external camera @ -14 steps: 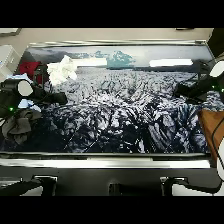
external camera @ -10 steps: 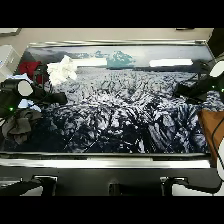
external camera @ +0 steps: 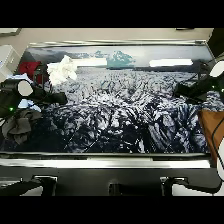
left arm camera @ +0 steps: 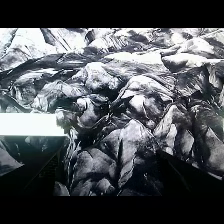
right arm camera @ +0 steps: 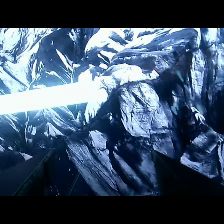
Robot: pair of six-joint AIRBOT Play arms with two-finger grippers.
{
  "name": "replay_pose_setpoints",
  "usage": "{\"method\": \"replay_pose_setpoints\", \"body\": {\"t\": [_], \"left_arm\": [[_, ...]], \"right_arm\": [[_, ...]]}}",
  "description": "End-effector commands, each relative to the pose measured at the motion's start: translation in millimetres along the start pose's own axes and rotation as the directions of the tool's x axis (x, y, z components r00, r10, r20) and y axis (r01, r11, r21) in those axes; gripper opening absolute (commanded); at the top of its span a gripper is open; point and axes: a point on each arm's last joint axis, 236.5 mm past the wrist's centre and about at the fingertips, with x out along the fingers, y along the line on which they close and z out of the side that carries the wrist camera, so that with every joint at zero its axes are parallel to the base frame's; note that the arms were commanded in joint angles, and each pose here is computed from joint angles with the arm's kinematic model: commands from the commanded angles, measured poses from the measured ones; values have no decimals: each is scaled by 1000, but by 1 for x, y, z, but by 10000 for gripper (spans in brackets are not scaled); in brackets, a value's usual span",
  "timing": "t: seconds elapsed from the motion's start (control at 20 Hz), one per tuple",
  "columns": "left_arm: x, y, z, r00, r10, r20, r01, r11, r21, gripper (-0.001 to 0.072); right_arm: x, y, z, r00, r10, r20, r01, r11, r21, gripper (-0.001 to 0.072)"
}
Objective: Fold the clothes and pants, and hang the long-sleeved shirts on hangers.
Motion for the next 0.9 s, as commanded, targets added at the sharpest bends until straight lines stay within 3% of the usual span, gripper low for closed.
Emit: {"method": "replay_pose_setpoints", "body": {"t": [0.0, 0.25, 0.3, 0.4, 0.45, 0.55, 0.6, 0.65, 0.75, 0.85], "left_arm": [[0, -4, 18, 997, -11, 75, 11, 1000, 0, 717], [-16, -24, 107, 890, -95, 445, 129, 990, -48, 717], [-25, -23, 133, 831, -92, 549, 129, 991, -28, 716], [-52, -10, 197, 630, -73, 773, 143, 990, -22, 714], [-50, 6, 219, 603, -46, 797, 156, 986, -61, 713], [-8, 61, 252, 691, 34, 722, 211, 946, -247, 697], [21, 92, 257, 752, 66, 656, 262, 883, -389, 649], [50, 121, 258, 802, 82, 591, 293, 809, -509, 650], [104, 158, 248, 875, 4, 484, 360, 665, -655, 653], [142, 166, 231, 871, -118, 476, 473, 456, -754, 656]], "right_arm": [[0, 1, 2, 1000, 2, 10, -1, 1000, -2, 694], [-2, 0, 32, 991, -2, 136, 4, 1000, -12, 697], [-3, 0, 39, 986, 0, 165, 2, 1000, -13, 697], [-6, 1, 51, 977, 4, 215, -1, 1000, -14, 696], [-7, 2, 55, 972, 6, 234, -3, 1000, -14, 696], [-8, 2, 59, 968, 8, 250, -5, 1000, -14, 695], [-8, 2, 59, 968, 9, 250, -5, 1000, -14, 694], [-8, 2, 59, 968, 9, 250, -5, 1000, -14, 692], [-7, 3, 59, 968, 10, 249, -6, 1000, -14, 691], [-7, 3, 59, 968, 10, 250, -6, 1000, -15, 675]]}}
